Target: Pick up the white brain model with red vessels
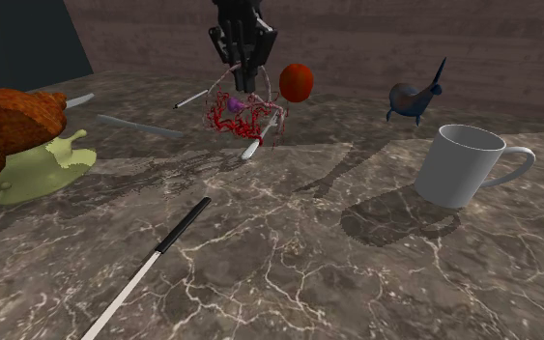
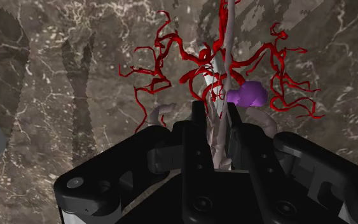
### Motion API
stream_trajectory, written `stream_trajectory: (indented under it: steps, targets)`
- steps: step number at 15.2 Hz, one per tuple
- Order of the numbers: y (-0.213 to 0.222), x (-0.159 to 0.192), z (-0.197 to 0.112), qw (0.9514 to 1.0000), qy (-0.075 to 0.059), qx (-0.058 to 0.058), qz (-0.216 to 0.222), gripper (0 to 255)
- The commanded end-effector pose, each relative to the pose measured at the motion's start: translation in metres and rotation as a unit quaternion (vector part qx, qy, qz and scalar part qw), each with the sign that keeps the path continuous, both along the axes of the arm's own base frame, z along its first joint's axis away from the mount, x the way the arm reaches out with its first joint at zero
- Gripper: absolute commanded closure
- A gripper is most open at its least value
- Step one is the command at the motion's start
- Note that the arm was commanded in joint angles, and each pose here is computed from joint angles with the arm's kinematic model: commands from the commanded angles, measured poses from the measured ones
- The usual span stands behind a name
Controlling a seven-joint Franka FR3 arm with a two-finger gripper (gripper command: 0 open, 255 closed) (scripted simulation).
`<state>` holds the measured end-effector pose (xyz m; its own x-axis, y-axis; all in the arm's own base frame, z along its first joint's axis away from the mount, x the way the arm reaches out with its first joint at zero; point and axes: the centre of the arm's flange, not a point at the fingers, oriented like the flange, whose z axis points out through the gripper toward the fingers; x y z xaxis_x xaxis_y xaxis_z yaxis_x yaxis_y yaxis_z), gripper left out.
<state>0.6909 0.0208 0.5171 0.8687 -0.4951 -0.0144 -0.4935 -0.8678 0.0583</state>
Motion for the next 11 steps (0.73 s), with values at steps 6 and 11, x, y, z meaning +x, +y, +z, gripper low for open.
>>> stream_trajectory:
  steps: [6,11]
  targets:
    - [0.000,-0.001,0.038,1.0000,0.000,0.000,0.000,255]
    - [0.000,-0.001,0.055,1.0000,0.000,0.000,0.000,255]
